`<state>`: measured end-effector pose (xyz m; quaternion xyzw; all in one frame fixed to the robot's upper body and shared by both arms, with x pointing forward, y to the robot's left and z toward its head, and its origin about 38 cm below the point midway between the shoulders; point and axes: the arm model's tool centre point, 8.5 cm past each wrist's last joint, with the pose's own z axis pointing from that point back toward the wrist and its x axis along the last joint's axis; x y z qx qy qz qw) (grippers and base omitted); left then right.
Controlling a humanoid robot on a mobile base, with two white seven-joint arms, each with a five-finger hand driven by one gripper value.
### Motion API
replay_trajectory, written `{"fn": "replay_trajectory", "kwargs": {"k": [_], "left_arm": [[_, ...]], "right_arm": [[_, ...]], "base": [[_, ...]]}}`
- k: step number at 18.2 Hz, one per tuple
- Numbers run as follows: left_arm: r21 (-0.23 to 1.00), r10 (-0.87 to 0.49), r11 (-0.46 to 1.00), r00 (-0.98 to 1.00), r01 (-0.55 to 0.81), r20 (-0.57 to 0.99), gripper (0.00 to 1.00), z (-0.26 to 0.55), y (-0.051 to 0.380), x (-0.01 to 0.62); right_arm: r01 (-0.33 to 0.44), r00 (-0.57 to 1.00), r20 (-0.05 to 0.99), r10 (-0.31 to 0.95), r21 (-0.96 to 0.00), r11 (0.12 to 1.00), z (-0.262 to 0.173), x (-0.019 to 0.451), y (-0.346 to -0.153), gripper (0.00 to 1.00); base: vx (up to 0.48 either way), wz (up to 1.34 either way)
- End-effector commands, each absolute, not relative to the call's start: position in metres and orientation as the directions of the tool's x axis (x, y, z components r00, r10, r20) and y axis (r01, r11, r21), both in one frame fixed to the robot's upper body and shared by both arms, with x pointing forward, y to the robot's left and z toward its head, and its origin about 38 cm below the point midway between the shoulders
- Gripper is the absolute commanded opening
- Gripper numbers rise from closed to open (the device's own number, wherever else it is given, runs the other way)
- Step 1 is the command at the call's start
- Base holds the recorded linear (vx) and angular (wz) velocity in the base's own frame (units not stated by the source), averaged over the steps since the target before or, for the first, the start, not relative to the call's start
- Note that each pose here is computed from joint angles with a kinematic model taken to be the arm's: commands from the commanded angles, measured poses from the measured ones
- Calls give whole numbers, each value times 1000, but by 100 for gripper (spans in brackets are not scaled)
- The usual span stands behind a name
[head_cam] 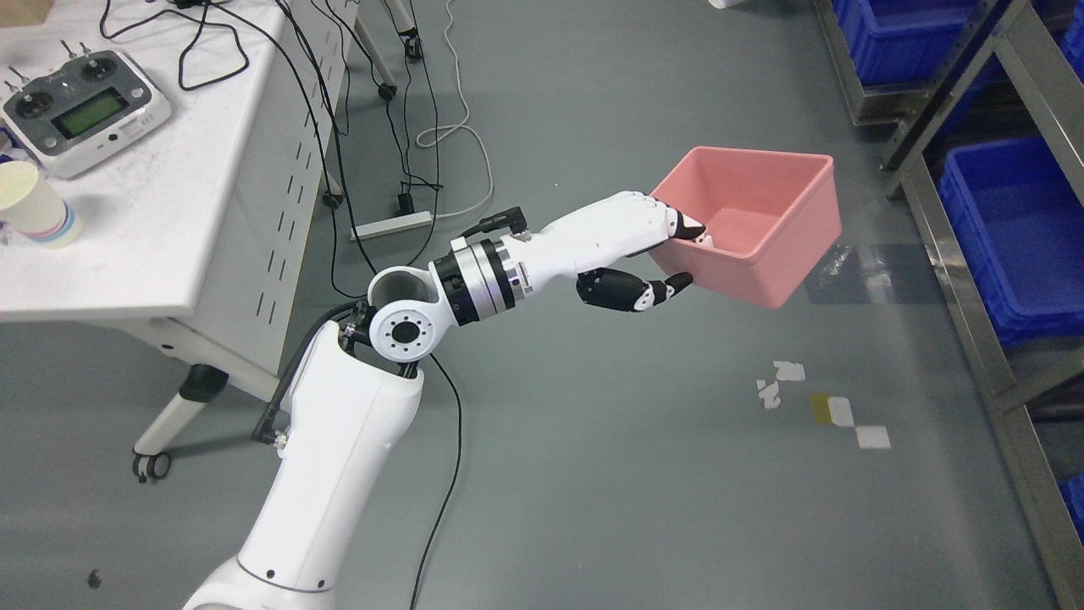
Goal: Place storage box into left shelf container
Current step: 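Hold the pink box in the left hand while the robot turns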
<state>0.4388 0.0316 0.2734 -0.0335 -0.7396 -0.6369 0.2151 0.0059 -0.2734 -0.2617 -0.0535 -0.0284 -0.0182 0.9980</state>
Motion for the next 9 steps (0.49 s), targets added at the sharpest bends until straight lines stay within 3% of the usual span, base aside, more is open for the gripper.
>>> {"fn": "replay_trajectory", "kwargs": {"k": [1, 9], "left_arm": [[932, -209, 156, -911, 327, 355, 3, 262, 30, 428], [919, -209, 159, -898, 360, 388, 4, 245, 31, 423]], "right_arm": [[40, 995, 94, -29, -122, 992, -260, 24, -285, 99], [40, 995, 94, -29, -122, 992, -260, 24, -285, 99]], "base": [[500, 250], [448, -196]]}}
